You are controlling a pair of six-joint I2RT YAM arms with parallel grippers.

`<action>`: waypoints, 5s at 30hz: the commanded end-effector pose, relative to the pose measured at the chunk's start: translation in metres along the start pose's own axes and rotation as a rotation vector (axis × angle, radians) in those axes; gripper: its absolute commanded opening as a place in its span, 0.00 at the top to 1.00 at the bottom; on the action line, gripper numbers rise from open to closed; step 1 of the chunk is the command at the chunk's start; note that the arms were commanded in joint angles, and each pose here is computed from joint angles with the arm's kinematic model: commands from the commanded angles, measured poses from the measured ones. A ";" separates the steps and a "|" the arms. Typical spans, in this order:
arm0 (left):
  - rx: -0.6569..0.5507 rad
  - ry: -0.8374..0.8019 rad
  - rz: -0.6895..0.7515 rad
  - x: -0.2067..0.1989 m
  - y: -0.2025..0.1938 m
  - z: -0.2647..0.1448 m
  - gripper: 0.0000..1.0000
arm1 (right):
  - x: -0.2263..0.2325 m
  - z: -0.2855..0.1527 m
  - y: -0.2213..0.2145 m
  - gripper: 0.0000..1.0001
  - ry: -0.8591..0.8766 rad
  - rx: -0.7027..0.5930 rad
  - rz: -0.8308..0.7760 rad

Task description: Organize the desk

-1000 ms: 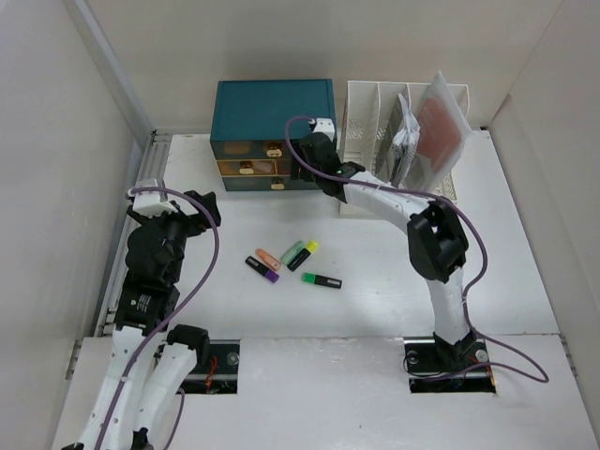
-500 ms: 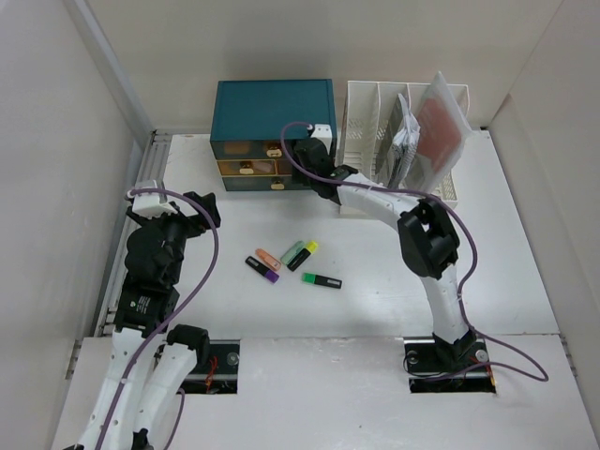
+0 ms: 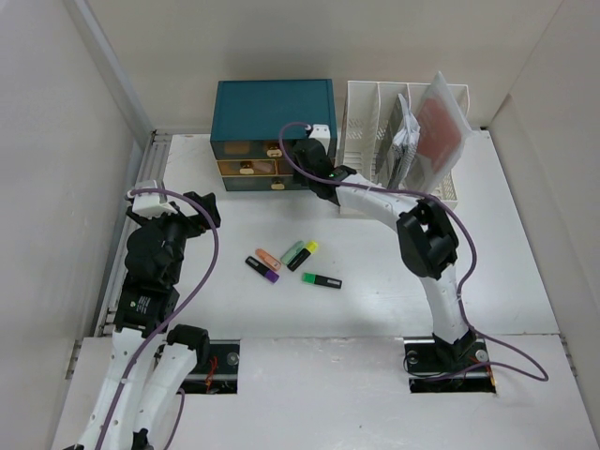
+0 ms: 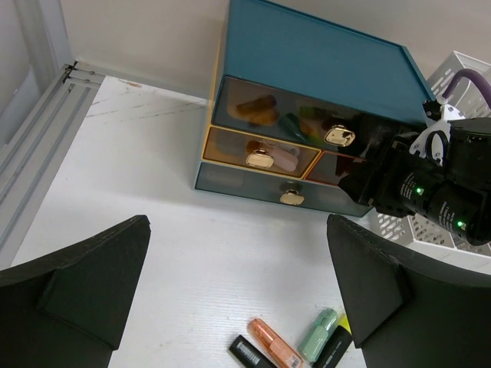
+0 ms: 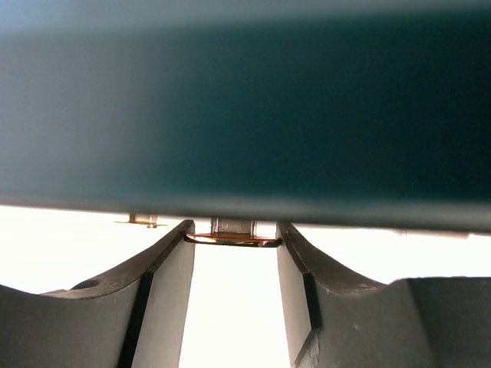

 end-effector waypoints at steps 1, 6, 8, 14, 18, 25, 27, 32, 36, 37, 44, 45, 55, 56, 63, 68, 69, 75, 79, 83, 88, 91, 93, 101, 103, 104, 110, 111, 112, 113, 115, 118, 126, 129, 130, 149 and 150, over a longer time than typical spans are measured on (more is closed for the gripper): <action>-0.039 -0.011 0.002 -0.002 0.006 0.000 0.00 | -0.002 -0.009 0.022 0.69 -0.022 -0.073 0.035; -0.039 -0.011 0.002 -0.002 0.006 0.000 0.00 | -0.008 -0.018 0.015 0.72 -0.015 -0.062 0.030; -0.039 -0.011 0.002 -0.002 0.006 0.000 0.00 | -0.005 -0.029 0.018 0.72 0.008 -0.072 0.033; -0.039 -0.011 0.002 -0.002 0.006 0.000 0.00 | -0.006 -0.048 0.009 0.72 0.027 -0.073 0.025; -0.039 -0.011 0.002 -0.002 0.006 0.000 0.00 | -0.003 -0.062 0.004 0.72 0.052 -0.065 0.014; -0.047 -0.014 0.000 -0.002 0.007 -0.002 0.00 | 0.002 -0.083 -0.027 0.72 0.087 -0.012 -0.056; -0.047 -0.014 0.000 -0.002 0.007 -0.002 0.00 | -0.002 -0.085 -0.033 0.71 0.082 0.000 -0.073; -0.047 -0.014 0.000 -0.002 0.007 -0.002 0.00 | -0.001 -0.093 -0.035 0.53 0.119 0.005 -0.088; -0.047 -0.014 0.000 -0.002 0.007 -0.002 0.00 | 0.004 -0.100 -0.032 0.21 0.201 0.000 -0.127; -0.047 -0.014 0.000 -0.002 0.007 -0.002 0.00 | 0.002 -0.099 -0.035 0.18 0.199 0.007 -0.141; -0.047 -0.014 0.000 -0.002 0.007 -0.002 0.00 | 0.008 -0.133 -0.043 0.00 0.572 -0.031 -0.344; -0.047 -0.014 0.000 -0.002 0.007 -0.002 0.00 | 0.007 -0.136 -0.049 0.00 0.650 -0.045 -0.450; -0.040 -0.031 0.010 -0.003 0.007 -0.003 0.00 | 0.015 -0.174 -0.091 0.15 1.474 -0.185 -1.119; -0.040 -0.031 0.010 -0.003 0.007 -0.003 0.00 | 0.015 -0.163 -0.101 0.23 1.508 -0.204 -1.233; -0.025 -0.038 0.012 -0.004 0.005 -0.001 0.00 | 0.014 -0.128 -0.110 0.45 1.497 -0.090 -1.461; -0.022 -0.047 0.012 -0.005 0.004 -0.001 0.00 | 0.010 -0.119 -0.108 0.51 1.437 -0.096 -1.493; -0.022 -0.047 0.012 -0.005 0.004 -0.001 0.00 | 0.010 -0.117 -0.111 0.52 1.441 -0.086 -1.491; -0.026 -0.059 0.011 -0.006 0.005 -0.003 0.00 | 0.004 -0.112 -0.114 0.60 1.417 -0.079 -1.507; -0.023 -0.067 0.011 -0.007 0.005 -0.003 0.00 | -0.001 -0.105 -0.120 0.61 1.397 -0.029 -1.494; -0.023 -0.067 0.011 -0.007 0.005 -0.003 0.00 | -0.008 -0.099 -0.120 0.63 1.373 0.002 -1.473; -0.019 -0.076 0.011 -0.007 0.005 -0.003 0.00 | -0.011 -0.093 -0.126 0.63 1.374 0.044 -1.451; -0.019 -0.076 0.011 -0.007 0.005 -0.003 0.00 | -0.009 -0.089 -0.126 0.63 1.374 0.057 -1.442; -0.019 -0.076 0.011 -0.007 0.005 -0.003 0.00 | -0.008 -0.086 -0.125 0.63 1.362 0.067 -1.440; -0.019 -0.076 0.011 -0.007 0.005 -0.003 0.00 | -0.005 -0.078 -0.129 0.63 1.371 0.093 -1.435; -0.019 -0.076 0.011 -0.007 0.005 -0.003 0.00 | -0.005 -0.075 -0.133 0.63 1.374 0.116 -1.424; -0.019 -0.076 0.011 -0.007 0.005 -0.003 0.00 | -0.006 -0.076 -0.133 0.63 1.377 0.126 -1.422; -0.028 -0.079 0.010 -0.008 0.006 -0.005 0.00 | -0.004 -0.073 -0.134 0.56 1.388 0.160 -1.415; -0.028 -0.079 0.010 -0.008 0.006 -0.005 0.00 | -0.005 -0.074 -0.135 0.55 1.392 0.172 -1.412; -0.028 -0.079 0.010 -0.008 0.006 -0.005 0.00 | -0.005 -0.074 -0.135 0.52 1.392 0.172 -1.412; -0.028 -0.079 0.010 -0.008 0.006 -0.005 0.00 | -0.004 -0.073 -0.137 0.51 1.405 0.177 -1.403; -0.028 -0.079 0.010 -0.008 0.006 -0.005 0.00 | -0.005 -0.074 -0.137 0.56 1.408 0.187 -1.400; -0.028 -0.079 0.010 -0.008 0.006 -0.005 0.00 | -0.004 -0.075 -0.138 0.71 1.416 0.183 -1.394; -0.028 -0.079 0.010 -0.008 0.006 -0.005 0.00 | 0.006 -0.105 -0.097 0.89 1.435 0.054 -1.320; -0.028 -0.079 0.010 -0.008 0.006 -0.005 0.00 | 0.013 -0.123 -0.066 0.89 1.424 -0.014 -1.277; -0.031 -0.071 0.009 -0.007 0.006 -0.005 0.00 | 0.015 -0.133 -0.049 0.89 1.404 -0.067 -1.276; -0.031 -0.071 0.009 -0.007 0.006 -0.005 0.00 | -0.005 -0.133 0.093 0.86 0.490 -0.356 -1.089; -0.031 -0.071 0.009 -0.007 0.006 -0.005 0.00 | -0.004 -0.124 0.090 0.86 0.468 -0.336 -1.093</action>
Point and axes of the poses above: each gripper's point midway between its finger pads, its own z axis out along the fingers, its own x axis along the line the jaws close on, y = z × x, the point moved 8 cm from there along -z, back along the fingers, and after that the axes turned 6 degrees about -z, right-handed, at the moved point
